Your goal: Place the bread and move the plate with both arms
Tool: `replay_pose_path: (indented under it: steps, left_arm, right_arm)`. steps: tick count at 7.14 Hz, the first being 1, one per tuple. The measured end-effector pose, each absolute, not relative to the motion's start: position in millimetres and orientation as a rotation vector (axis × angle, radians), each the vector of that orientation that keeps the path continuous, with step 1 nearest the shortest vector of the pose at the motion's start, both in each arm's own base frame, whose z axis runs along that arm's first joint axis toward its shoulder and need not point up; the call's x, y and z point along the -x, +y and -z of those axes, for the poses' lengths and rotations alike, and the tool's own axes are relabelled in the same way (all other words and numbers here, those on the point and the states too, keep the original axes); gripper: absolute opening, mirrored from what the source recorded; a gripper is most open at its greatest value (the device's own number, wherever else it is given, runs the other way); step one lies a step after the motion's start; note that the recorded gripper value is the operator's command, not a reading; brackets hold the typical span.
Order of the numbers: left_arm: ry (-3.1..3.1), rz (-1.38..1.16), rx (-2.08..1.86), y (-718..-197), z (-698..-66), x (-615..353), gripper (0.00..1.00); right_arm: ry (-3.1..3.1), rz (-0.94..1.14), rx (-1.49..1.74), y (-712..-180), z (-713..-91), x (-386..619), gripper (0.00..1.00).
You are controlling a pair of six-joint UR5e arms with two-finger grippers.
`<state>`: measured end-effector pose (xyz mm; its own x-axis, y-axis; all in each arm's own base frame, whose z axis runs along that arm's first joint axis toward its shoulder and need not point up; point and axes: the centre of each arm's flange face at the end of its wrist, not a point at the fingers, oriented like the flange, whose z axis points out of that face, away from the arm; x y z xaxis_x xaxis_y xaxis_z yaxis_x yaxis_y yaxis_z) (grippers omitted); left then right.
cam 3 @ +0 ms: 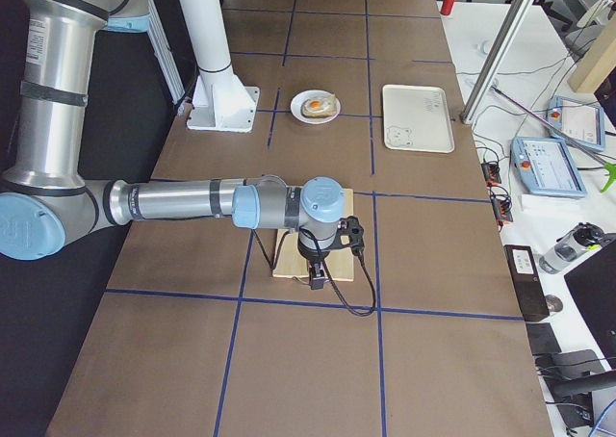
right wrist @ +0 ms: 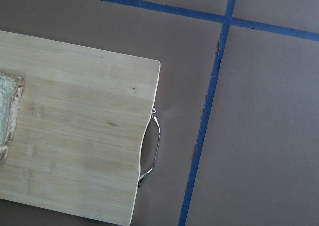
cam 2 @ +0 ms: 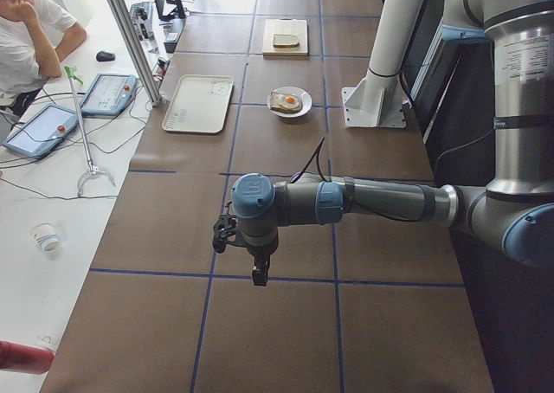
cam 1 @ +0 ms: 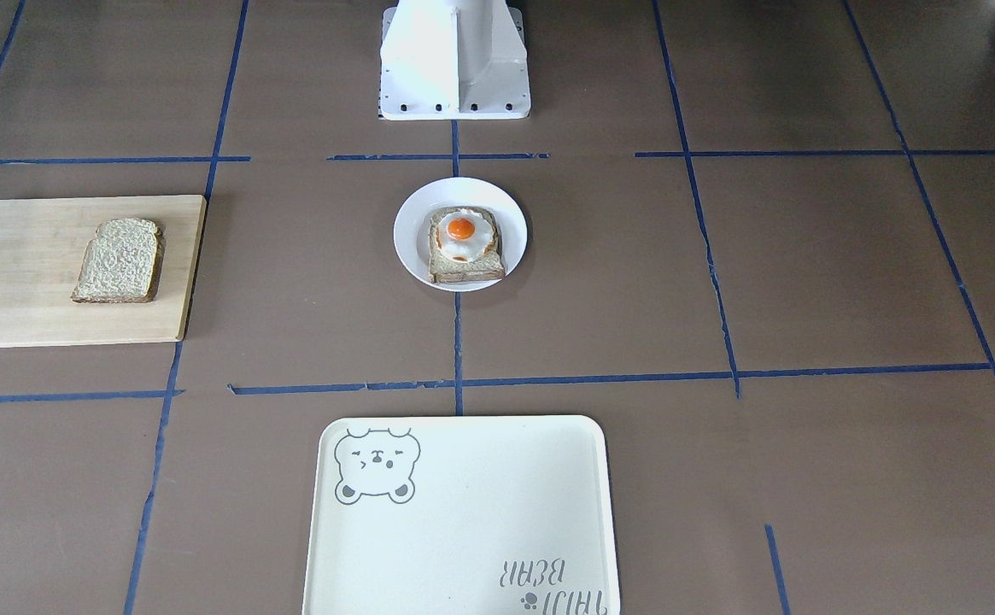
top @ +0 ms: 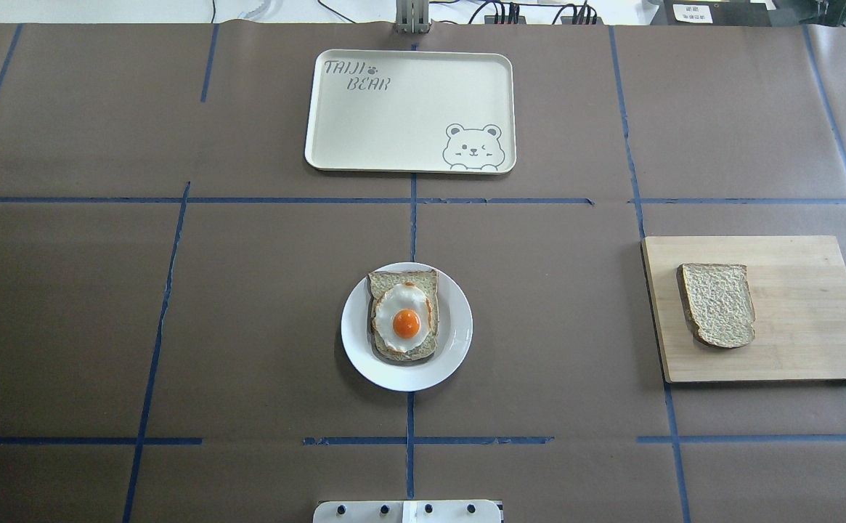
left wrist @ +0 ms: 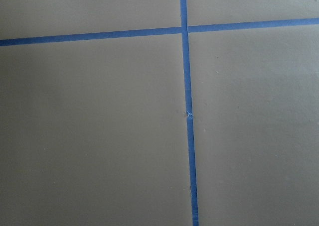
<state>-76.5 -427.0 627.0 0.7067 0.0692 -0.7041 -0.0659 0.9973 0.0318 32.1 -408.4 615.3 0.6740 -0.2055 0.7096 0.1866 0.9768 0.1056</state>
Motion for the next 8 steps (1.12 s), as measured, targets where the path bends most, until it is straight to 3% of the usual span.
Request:
replay_pose_path:
  steps: [8]
  left_arm:
    - [0.781,-0.085,-0.002,-425.1,-628.8,74.2,1.00]
  right_arm:
    - [-0.841,0.182,-0.022,-406.6,-610.6,-35.2,1.00]
